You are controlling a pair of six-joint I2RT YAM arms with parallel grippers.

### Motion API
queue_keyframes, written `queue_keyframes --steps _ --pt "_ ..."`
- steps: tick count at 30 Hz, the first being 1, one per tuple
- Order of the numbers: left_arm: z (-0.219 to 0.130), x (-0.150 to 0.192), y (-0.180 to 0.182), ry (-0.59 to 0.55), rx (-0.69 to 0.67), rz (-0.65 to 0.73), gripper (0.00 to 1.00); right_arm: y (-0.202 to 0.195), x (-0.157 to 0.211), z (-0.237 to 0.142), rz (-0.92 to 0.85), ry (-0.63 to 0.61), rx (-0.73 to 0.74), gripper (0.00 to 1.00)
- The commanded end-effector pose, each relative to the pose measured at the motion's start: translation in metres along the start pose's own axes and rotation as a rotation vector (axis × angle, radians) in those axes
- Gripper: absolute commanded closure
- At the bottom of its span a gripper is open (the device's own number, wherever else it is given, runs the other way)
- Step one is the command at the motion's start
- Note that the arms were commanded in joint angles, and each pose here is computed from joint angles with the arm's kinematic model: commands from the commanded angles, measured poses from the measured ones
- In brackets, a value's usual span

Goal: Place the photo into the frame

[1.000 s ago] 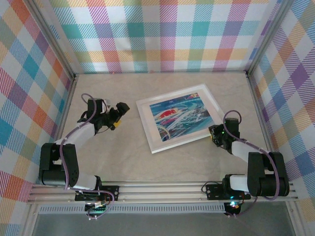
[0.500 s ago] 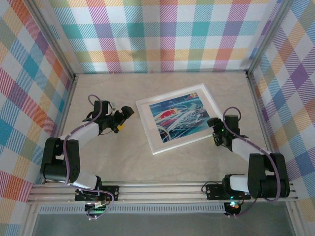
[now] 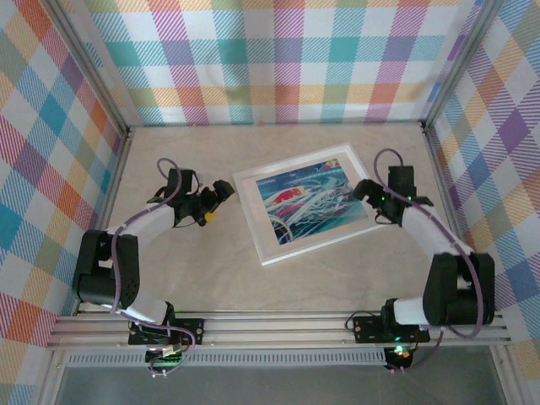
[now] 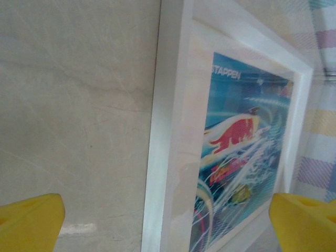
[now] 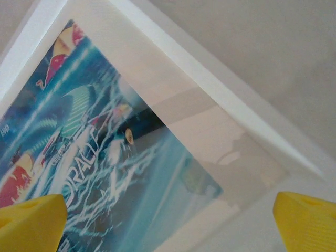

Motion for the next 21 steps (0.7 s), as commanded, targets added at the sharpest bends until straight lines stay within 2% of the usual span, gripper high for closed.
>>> queue_keyframes --steps 1,5,8,15,21 --pt "0.002 -0.001 0.001 -0.031 -0.089 0.018 0.0 0.008 -0.016 0.014 -0.276 0.067 -0.021 0.0" --pt "-0.001 -0.013 0.004 -0.117 -0.176 0.007 0.0 0.007 -0.037 0.045 -0.34 0.165 -0.005 0.04" --pt "-0.002 -0.025 -0.002 -0.163 -0.21 0.009 0.0 0.001 -0.048 0.064 -0.379 0.18 0.061 0.04" --pt "0.004 -0.043 -0.006 -0.158 -0.259 -0.025 0.0 -0.022 -0.055 0.098 -0.477 0.305 0.166 0.04" --pt "0.011 -0.052 -0.008 -0.158 -0.27 -0.035 0.0 -0.037 -0.055 0.106 -0.518 0.351 0.198 0.04"
Point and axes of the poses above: each hand's point on the last joint's axis, 136 mm out from that joint toward the fingers, its own z axis out along the fingers, its own y axis along the line the jaws close on, x = y × z, the point moved 7 cm from there along -z, back along the fingers, and after that the axes turned 6 degrees about -z, right-handed, at the moved point
